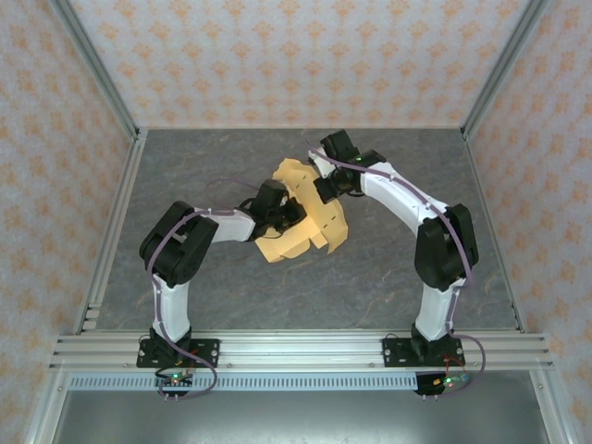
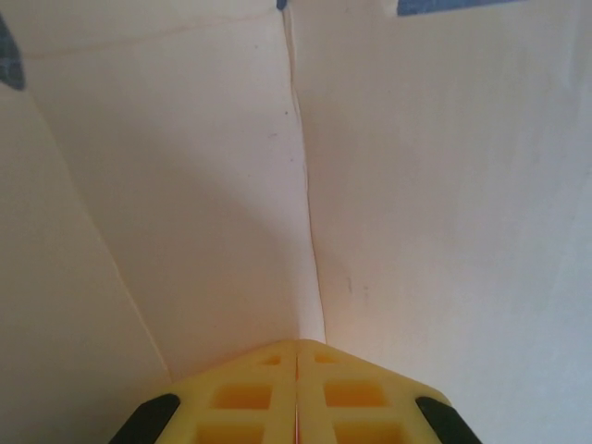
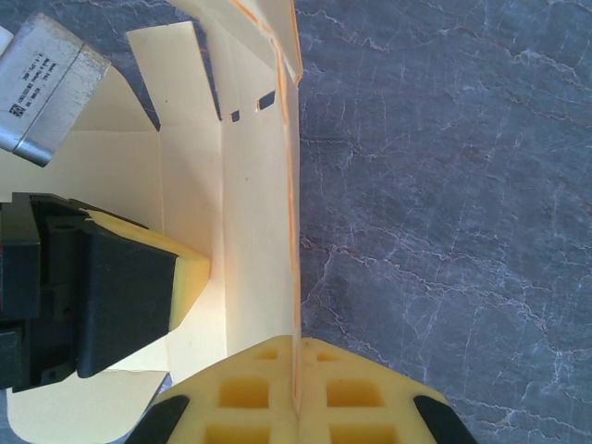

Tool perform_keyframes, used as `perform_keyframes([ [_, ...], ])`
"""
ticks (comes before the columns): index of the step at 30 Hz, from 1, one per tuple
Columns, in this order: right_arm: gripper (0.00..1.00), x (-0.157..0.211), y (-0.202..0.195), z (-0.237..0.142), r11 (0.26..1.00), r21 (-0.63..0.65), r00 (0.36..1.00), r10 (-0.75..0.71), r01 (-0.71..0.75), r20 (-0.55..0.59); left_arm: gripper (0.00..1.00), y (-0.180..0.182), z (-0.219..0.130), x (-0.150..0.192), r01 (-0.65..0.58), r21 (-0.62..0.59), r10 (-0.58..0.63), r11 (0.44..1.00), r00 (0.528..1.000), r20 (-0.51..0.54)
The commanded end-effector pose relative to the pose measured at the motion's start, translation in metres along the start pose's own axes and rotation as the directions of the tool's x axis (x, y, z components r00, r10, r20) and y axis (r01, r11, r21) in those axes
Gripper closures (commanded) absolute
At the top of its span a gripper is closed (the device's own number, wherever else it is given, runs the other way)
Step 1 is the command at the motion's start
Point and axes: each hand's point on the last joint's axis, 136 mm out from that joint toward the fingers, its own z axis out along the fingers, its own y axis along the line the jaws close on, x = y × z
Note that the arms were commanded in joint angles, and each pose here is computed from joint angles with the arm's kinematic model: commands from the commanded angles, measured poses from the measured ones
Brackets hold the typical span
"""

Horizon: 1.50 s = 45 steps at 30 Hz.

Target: Fold the paper box

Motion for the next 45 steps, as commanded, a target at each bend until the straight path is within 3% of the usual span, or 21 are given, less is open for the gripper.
perform_keyframes([
  [1,1.00,-0.003,-0.005,-0.001,1.000,0.025,1.000,0.007,-0.006,-0.016,0.93,0.006,0.007,-0.007,-0.015,-0.033,0.017,0.999,0.999,0.035],
  [13,1.00,-0.004,0.001,0.009,0.998,0.031,0.997,0.052,-0.051,-0.054,0.95,0.041,0.019,0.005,0.021,-0.107,-0.018,0.994,1.000,0.025],
  [26,1.00,0.000,0.024,0.026,0.982,0.173,0.979,0.106,-0.076,-0.175,0.98,0.062,0.026,0.016,0.080,-0.127,-0.078,0.989,0.997,0.023],
  [34,1.00,-0.003,0.045,0.038,0.975,0.183,0.974,0.154,-0.124,-0.164,0.98,0.064,0.024,0.016,0.092,-0.116,-0.087,0.989,0.995,0.042],
  [40,1.00,0.005,0.041,0.050,0.949,0.301,0.972,0.152,-0.093,-0.179,0.98,0.065,0.026,0.018,0.099,-0.102,-0.096,0.990,0.995,0.040],
  [45,1.00,0.004,0.040,0.052,0.943,0.319,0.974,0.153,-0.093,-0.168,0.98,0.065,0.025,0.018,0.095,-0.103,-0.092,0.990,0.995,0.038],
])
